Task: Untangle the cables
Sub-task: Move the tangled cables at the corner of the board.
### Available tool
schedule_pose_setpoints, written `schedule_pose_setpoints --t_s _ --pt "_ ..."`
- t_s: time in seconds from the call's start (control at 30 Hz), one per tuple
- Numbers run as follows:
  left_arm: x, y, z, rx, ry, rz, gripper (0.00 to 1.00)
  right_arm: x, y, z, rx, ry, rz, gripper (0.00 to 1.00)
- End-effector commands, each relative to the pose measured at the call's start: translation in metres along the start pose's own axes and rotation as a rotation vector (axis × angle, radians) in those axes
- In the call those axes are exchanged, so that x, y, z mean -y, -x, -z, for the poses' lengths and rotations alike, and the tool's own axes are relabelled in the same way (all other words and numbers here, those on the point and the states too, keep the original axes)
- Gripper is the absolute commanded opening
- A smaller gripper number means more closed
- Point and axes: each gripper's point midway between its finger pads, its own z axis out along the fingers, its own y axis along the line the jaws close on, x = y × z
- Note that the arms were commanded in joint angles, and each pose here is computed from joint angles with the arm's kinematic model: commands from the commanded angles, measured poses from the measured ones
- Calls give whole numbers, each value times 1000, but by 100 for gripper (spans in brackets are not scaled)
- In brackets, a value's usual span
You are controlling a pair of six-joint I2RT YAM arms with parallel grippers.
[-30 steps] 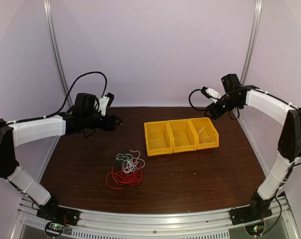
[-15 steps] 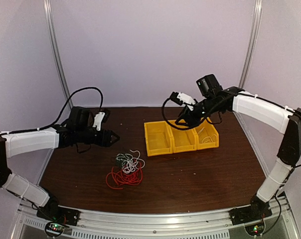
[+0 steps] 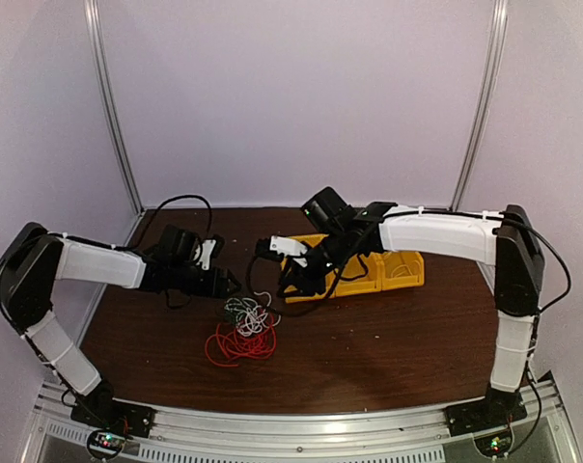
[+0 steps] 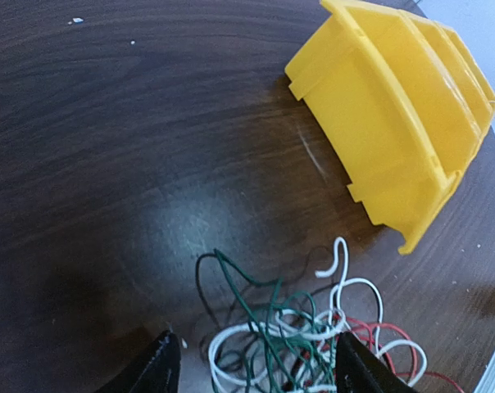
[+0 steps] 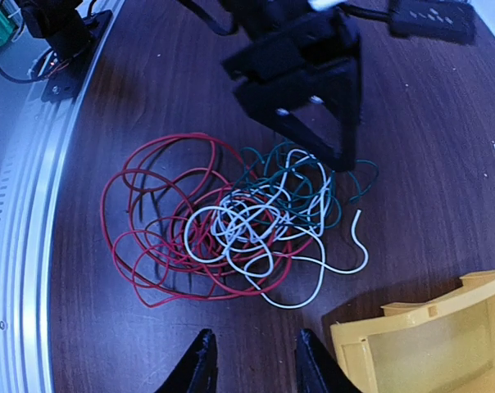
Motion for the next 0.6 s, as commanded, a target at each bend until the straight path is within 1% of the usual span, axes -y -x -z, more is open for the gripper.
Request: schedule_pose_setpoints --t_s 0.0,0.1,0.23,0.33,0.47,0.57 --pt "6 36 -26 65 -48 -9 65 -17 6 11 18 9 27 33" --pt "19 24 -31 31 -143 -25 63 -20 -6 24 4 -49 43 33" --pt "28 -10 -28 -27 -215 -23 61 -19 -19 36 -36 -105 68 34" --pt "46 -32 -24 -55 -270 -49 58 -16 -26 35 -60 -125 67 34" --pt "73 -57 -22 -96 -295 -102 50 -12 -30 28 -69 -119 49 34" --pt "95 -70 -17 -102 -329 -180 48 -13 -32 22 -76 -106 44 34"
